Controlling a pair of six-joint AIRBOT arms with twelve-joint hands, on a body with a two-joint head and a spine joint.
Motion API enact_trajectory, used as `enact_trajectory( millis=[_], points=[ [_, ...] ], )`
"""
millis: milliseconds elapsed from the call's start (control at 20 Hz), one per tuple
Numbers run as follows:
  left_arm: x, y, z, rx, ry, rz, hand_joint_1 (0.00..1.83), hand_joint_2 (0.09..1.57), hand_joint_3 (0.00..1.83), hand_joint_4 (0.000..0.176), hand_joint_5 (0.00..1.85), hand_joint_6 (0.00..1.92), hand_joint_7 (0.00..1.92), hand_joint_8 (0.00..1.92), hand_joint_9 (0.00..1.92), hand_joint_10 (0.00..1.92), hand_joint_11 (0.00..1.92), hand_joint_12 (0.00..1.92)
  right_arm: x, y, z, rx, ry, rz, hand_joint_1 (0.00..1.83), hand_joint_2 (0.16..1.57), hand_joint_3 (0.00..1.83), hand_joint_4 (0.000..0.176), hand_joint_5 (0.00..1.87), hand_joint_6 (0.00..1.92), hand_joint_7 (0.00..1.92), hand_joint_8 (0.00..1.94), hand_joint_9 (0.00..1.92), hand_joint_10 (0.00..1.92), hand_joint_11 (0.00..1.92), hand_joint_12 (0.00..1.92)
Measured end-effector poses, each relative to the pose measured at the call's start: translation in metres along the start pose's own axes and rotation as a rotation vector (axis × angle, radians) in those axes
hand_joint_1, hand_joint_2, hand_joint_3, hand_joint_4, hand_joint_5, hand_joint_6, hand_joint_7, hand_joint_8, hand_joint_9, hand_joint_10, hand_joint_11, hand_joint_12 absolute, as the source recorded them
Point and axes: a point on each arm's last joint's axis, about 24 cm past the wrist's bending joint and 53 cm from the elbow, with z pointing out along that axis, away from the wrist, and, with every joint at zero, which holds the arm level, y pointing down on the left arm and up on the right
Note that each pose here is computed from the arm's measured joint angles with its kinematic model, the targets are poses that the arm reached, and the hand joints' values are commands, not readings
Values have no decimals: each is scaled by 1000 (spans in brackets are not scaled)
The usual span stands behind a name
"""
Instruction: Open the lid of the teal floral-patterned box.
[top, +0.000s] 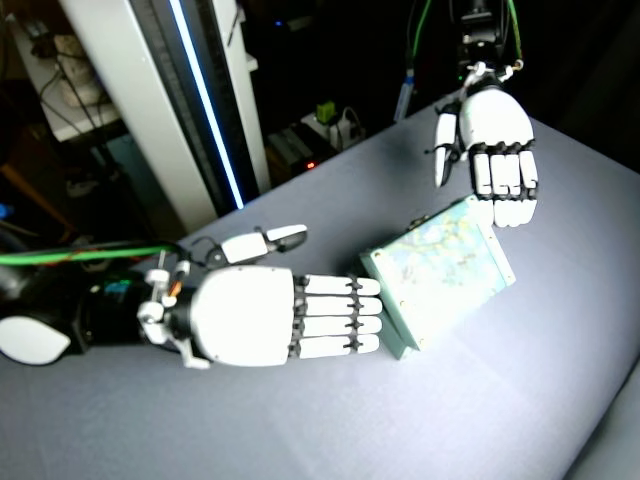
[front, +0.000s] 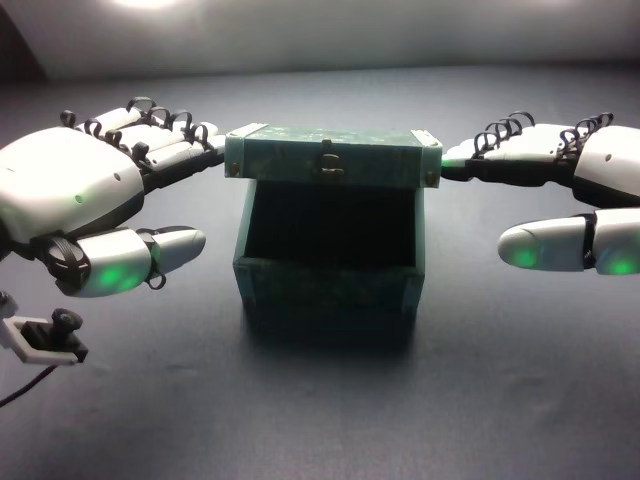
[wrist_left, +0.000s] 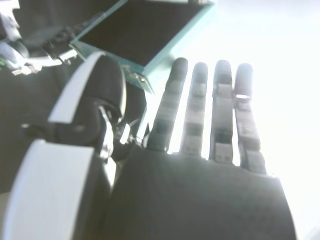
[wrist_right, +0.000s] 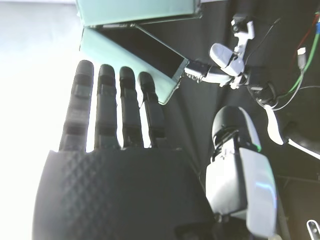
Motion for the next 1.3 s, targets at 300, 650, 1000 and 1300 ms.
enact_trajectory(
  millis=[300, 650, 1000, 1300],
  points=[
    [-6, 3, 0, -6, -87, -65, 157, 1324, 0, 0, 65, 0, 76, 2, 70, 6, 0, 151, -8, 0, 5, -15, -62, 30, 0, 1267, 0, 0, 209, 0, 192, 0, 154, 0, 74, 214],
    [-12, 7, 4, -4, -175, -126, 156, 1217, 2, 7, 132, 5, 117, 3, 84, 6, 21, 151, -16, -1, 10, -35, -114, 57, 0, 1125, 0, 0, 203, 1, 154, 0, 89, 2, 0, 139],
    [-18, 9, 13, 1, -217, -152, 110, 1198, 0, 0, 123, 0, 137, 0, 137, 6, 75, 206, -21, -7, 14, -38, -152, 83, 0, 1078, 0, 0, 193, 10, 150, 12, 89, 7, 43, 107],
    [-24, 10, 22, -1, -238, -166, 184, 1381, 2, 0, 123, 0, 92, 0, 107, 0, 8, 300, -29, -9, 20, -41, -187, 97, 0, 1129, 9, 0, 173, 6, 153, 8, 111, 11, 101, 137]
  ],
)
